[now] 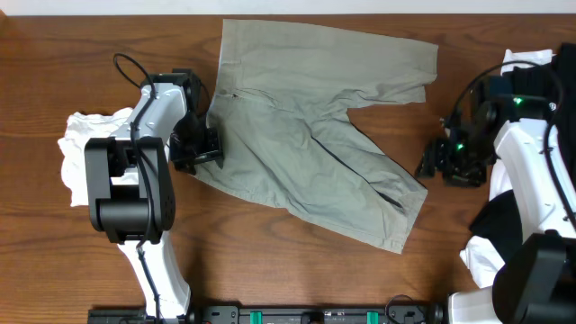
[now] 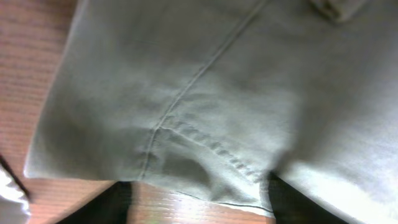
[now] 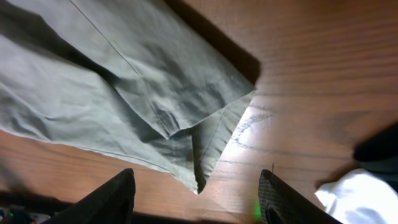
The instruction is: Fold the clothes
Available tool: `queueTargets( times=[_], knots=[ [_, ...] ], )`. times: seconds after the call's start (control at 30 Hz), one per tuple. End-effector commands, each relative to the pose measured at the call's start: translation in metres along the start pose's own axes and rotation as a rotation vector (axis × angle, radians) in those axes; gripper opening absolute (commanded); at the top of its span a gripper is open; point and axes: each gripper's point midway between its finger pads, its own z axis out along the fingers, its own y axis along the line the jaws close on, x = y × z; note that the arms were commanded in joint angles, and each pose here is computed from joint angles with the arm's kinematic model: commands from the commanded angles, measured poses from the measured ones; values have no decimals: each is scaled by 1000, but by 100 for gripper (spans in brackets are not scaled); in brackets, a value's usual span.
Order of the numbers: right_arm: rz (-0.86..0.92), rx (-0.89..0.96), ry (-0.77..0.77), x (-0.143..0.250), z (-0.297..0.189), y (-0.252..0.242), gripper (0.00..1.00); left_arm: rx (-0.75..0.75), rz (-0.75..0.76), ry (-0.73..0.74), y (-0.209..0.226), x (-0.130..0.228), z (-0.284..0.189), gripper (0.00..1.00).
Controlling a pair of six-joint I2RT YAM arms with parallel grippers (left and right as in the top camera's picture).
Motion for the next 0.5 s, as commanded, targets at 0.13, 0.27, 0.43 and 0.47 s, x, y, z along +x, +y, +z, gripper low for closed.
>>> queueTargets(
  times=[0.13,0.27,0.43,0.47],
  knots=[
    [17,-19,56,15,30,-5,62,-93,-101,-20,16,1,-3,89],
    [16,-19,49,15,36,-7,63,-83,-155,-50,15,-6,-3,89],
    [10,-22,28,10,37,-7,63,-73,-279,-74,15,-11,-4,89],
    [6,-22,25,9,37,-6,63,-75,-297,-80,16,-12,-3,89]
  ],
)
